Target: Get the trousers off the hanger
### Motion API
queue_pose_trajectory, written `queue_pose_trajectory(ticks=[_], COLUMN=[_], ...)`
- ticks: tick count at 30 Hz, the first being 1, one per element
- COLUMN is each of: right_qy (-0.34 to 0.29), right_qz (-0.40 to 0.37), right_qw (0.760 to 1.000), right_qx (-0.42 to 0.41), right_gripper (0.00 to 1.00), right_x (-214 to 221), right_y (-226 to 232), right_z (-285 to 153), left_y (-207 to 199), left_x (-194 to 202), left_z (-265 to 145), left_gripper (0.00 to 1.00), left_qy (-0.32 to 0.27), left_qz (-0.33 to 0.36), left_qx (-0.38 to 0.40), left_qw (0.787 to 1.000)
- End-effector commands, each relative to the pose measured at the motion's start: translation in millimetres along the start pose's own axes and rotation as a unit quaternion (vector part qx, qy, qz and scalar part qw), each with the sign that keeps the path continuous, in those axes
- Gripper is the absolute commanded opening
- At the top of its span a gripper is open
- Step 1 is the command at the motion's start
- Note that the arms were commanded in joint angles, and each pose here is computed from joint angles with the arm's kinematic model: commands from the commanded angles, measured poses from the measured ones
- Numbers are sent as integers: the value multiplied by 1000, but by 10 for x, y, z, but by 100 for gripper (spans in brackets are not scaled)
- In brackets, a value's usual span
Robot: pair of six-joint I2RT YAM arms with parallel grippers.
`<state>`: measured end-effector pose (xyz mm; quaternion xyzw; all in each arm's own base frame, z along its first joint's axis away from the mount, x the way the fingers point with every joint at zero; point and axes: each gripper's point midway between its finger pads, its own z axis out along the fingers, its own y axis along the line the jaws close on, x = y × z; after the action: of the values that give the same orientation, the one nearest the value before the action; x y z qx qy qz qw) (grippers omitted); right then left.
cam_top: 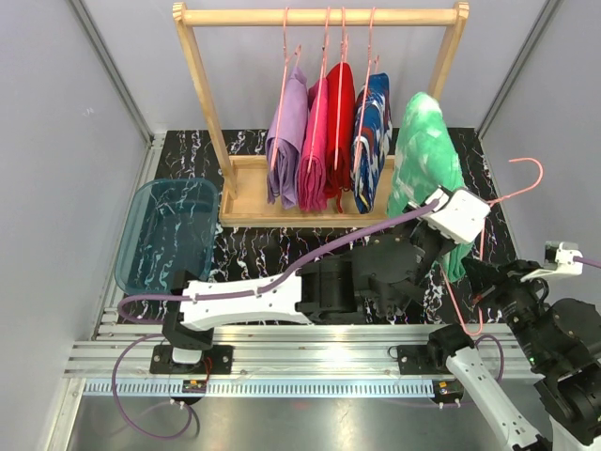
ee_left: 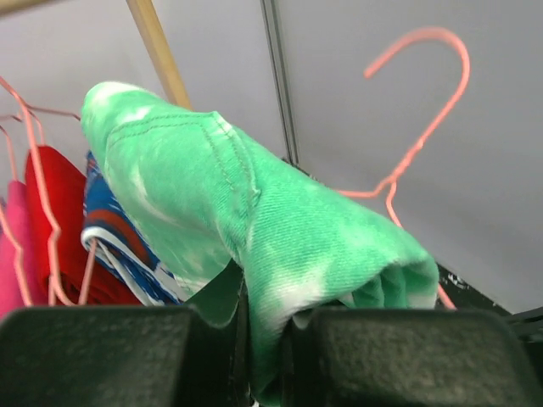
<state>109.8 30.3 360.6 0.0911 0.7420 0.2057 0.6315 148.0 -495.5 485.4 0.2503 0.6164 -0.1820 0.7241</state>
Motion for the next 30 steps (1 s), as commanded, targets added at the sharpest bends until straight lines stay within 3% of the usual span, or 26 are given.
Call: queue_pose_trajectory(ticks=[1, 15, 22, 30], right_qy=[12, 33, 4, -38], right_qz=[2, -5, -22, -40], right_qw=[999, 995, 995, 997], right_qx=[35, 92, 92, 49], right_gripper=[0, 0, 0, 0], right_x=[116, 106, -141, -413], right_y=[-146, -274, -212, 3], right_z=[30, 202, 282, 421], left_y=[784, 1704, 2466, 3575], left_x=[-1300, -1747, -1573, -1091], left_z=[-365, -891, -1124, -1661], left_gripper=[0, 0, 0, 0], left_qy=[-133, -152, -79, 8], left_qz=[-139, -109, -38, -47], left_qx=[-42, -118, -237, -362], left_qw=[980, 975, 968, 931])
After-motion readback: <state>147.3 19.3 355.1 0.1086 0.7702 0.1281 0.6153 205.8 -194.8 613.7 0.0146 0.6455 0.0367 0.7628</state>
